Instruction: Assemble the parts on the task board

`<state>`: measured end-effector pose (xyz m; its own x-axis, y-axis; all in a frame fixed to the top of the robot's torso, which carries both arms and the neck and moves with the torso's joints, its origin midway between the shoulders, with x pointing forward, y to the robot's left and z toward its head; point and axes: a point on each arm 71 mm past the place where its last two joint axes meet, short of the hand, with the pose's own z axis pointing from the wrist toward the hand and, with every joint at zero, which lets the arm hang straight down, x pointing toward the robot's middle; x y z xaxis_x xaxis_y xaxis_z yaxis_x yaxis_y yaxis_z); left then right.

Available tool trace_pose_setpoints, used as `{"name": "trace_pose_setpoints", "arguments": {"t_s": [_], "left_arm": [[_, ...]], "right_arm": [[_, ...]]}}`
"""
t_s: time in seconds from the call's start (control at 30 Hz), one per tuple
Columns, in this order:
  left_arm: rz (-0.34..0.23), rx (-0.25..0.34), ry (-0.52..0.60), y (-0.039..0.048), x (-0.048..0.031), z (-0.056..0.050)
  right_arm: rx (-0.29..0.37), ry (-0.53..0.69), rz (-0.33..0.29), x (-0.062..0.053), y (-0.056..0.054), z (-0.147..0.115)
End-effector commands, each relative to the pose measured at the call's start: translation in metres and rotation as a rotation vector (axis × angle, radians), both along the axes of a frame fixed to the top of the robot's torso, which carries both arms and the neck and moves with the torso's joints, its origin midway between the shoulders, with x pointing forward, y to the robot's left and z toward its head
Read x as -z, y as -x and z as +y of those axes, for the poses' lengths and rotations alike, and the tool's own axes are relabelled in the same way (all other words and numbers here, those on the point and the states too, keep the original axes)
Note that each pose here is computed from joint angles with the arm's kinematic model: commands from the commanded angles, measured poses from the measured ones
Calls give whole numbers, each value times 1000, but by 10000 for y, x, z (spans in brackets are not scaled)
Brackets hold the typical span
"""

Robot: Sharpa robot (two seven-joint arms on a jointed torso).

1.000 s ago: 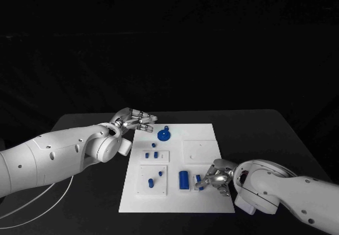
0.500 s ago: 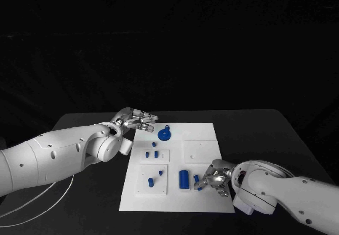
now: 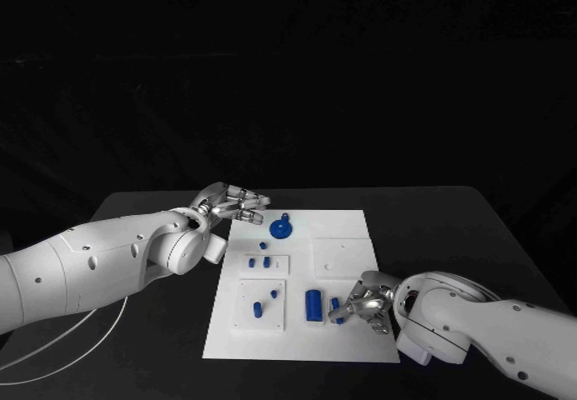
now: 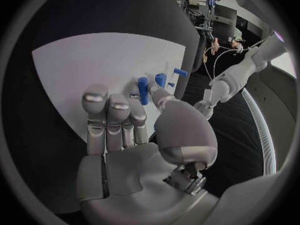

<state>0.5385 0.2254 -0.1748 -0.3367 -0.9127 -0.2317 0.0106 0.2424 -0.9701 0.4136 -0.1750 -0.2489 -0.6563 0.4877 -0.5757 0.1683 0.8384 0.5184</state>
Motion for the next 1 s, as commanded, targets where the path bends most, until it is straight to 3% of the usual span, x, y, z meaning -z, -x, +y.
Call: {"name": "trace_pose_setpoints", "arguments": {"t_s": [0.03, 1.0], "left_arm": [[-11, 10, 2, 5, -14, -18], [-1, 14, 1, 5, -7, -17]], "right_arm": [[-10, 17, 17, 39, 18, 5], [-25, -17, 14, 50, 13, -51]]}}
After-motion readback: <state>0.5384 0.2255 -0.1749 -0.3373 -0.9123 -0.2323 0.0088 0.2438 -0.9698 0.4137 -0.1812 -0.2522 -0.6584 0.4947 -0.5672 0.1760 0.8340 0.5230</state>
